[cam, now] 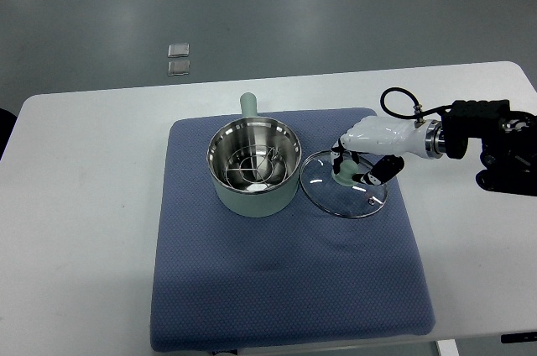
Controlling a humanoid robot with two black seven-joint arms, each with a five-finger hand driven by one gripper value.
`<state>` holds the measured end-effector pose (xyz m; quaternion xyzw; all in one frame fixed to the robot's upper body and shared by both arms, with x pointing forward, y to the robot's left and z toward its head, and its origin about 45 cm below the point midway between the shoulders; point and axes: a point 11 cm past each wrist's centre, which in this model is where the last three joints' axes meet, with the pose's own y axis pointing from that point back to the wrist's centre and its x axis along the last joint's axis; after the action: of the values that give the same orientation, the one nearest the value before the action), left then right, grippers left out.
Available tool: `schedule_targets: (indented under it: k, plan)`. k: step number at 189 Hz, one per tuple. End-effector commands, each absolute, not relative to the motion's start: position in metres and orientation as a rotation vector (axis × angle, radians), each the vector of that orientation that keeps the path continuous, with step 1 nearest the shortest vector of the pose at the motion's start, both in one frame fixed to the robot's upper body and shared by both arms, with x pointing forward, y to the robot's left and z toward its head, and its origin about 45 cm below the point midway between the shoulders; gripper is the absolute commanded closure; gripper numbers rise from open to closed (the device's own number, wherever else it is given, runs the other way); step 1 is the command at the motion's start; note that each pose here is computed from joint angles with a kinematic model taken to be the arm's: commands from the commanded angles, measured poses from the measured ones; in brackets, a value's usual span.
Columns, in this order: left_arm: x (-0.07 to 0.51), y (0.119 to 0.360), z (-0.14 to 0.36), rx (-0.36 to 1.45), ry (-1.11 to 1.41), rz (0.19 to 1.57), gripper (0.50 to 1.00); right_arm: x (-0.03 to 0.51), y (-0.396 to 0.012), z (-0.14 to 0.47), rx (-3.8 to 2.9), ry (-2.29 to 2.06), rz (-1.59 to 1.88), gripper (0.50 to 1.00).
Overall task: Open lid and place right of pot
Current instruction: 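Carry the lid beside the pot and lower it onto the mat, then open the right hand to release the knob and pull away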
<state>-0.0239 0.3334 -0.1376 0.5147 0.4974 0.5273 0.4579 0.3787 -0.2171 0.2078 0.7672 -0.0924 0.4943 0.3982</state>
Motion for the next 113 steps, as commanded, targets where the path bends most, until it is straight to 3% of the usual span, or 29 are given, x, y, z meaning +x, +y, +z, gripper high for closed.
schedule_targets:
  k: [1,9,10,12,32,35,60,113]
  plan:
    - [-0.024,0.333,-0.138,1.268,1.226,1.299,0.500,0.379,-0.214,0.208,1.961,-0.254,1.248,0.993]
    - [-0.024,0.333,-0.138,1.268,1.226,1.299,0.500,0.379,-0.214,0.208,1.961,-0.254,1.248,0.993]
    - [-0.024,0.333,-0.138,1.267,1.225,1.299,0.500,0.379,-0.214,0.208,1.963,-0.256,1.248,0.722]
    - [-0.024,0.333,-0.138,1.268,1.226,1.299,0.500,0.379,-0.213,0.209,1.964,-0.257,1.249,0.695]
    - [-0.024,0.333,-0.138,1.267,1.225,1.299,0.500,0.379,-0.214,0.208,1.967,-0.252,1.242,0.679]
    - [-0.024,0.333,-0.138,1.268,1.226,1.299,0.500,0.379,-0.214,0.208,1.969,-0.249,1.239,0.654]
    - [-0.024,0.333,-0.138,1.267,1.225,1.299,0.500,0.379,-0.219,0.209,1.962,-0.254,1.231,0.615]
    - [-0.023,0.333,-0.138,1.267,1.225,1.299,0.500,0.397,-0.254,0.239,1.950,-0.491,1.216,0.615]
